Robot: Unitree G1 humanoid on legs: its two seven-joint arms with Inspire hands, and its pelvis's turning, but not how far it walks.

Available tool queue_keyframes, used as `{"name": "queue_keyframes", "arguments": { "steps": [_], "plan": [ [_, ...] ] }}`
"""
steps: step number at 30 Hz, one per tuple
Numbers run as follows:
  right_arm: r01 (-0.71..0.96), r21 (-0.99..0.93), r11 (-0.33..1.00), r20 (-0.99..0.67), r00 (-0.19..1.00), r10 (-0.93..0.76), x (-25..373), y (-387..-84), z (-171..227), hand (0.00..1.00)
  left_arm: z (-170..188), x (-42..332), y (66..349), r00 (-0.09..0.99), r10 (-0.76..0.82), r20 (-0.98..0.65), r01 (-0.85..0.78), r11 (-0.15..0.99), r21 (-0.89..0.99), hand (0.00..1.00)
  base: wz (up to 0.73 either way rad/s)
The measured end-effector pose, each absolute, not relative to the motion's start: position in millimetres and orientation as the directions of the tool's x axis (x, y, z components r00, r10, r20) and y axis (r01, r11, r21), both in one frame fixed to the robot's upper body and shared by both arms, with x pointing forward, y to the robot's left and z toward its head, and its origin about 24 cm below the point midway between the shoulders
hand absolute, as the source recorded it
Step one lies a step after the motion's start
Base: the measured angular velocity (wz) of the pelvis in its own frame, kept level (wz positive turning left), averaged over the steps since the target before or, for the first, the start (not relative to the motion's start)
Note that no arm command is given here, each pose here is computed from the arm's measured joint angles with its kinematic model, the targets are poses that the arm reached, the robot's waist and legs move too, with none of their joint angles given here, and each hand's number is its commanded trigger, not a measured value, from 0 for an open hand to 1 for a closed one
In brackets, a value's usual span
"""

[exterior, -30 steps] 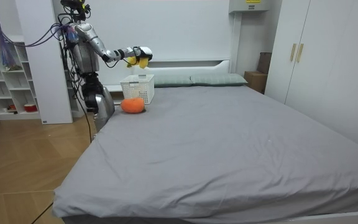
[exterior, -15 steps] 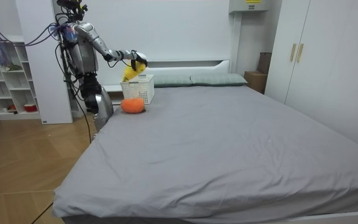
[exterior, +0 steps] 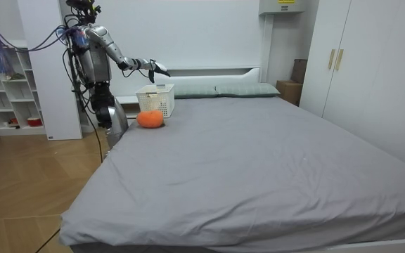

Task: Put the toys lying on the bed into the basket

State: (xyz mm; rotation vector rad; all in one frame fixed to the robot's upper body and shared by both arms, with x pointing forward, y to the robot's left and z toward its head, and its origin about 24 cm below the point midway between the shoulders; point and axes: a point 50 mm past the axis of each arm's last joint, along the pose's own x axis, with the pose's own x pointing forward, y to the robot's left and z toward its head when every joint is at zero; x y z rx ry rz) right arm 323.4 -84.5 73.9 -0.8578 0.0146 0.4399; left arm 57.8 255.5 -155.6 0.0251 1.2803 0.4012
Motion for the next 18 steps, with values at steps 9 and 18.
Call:
{"name": "queue_keyframes", "arguments": {
  "steps": [9, 18],
  "plan": [
    [-0.379, -0.728, 0.57, -0.187, 0.911, 0.367, 323.6, -85.4, 74.0, 0.0, -154.5, 64.0, 256.3, 0.242, 0.307, -0.92, -0.277, 0.931, 0.238, 0.0, 0.0],
    [-0.355, -0.723, 0.593, -0.172, 0.923, 0.344, 326.5, -93.4, 78.2, 0.0, -154.8, 64.6, 255.4, 0.242, 0.304, -0.921, -0.283, 0.93, 0.232, 0.0, 0.0]
  ]
}}
